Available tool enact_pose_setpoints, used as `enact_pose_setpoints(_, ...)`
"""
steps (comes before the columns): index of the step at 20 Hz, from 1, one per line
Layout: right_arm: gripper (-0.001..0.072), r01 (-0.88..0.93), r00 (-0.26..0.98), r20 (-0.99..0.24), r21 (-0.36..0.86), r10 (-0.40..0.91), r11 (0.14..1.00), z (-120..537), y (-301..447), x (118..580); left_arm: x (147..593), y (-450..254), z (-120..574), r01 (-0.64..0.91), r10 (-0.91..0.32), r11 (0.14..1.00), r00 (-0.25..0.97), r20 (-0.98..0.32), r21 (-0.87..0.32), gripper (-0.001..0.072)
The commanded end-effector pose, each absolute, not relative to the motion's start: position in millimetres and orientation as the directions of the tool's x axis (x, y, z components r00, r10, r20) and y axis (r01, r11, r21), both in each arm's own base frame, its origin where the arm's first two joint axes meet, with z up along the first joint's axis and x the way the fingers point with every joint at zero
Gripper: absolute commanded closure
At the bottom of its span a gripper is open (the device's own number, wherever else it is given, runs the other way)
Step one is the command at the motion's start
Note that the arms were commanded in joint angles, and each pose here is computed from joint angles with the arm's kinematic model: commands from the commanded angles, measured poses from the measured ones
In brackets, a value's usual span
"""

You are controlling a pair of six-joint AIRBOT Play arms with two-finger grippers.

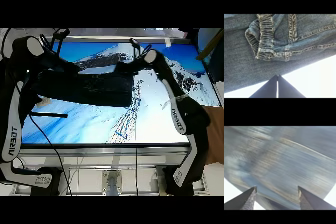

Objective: Fold the clothes and pants, and hang the long-sleeved shirts on hangers.

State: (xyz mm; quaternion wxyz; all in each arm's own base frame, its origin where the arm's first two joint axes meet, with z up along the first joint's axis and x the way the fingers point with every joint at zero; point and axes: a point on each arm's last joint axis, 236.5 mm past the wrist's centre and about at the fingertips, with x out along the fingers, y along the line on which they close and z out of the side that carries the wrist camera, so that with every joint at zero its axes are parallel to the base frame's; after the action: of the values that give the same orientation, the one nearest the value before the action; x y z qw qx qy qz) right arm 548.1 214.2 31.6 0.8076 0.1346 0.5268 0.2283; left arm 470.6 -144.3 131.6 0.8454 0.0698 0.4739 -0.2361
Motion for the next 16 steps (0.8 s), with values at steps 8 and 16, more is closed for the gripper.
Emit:
enact_pose_setpoints(8, 0.0027, 0.204, 0.162, -0.586, 0.807, 0.794, 0.554, -55.7, 156.8, 537.3, 470.5, -143.3, 131.8, 0.462, -0.332, 0.88, 0.44, -0.835, -0.107, 0.069)
enact_pose_setpoints(16, 0.003, 0.201, 0.16, -0.506, 0.857, 0.847, 0.474, -84.1, 250.3, 540.8, 470.3, -143.3, 131.7, 0.462, -0.332, 0.88, 0.439, -0.835, -0.107, 0.069)
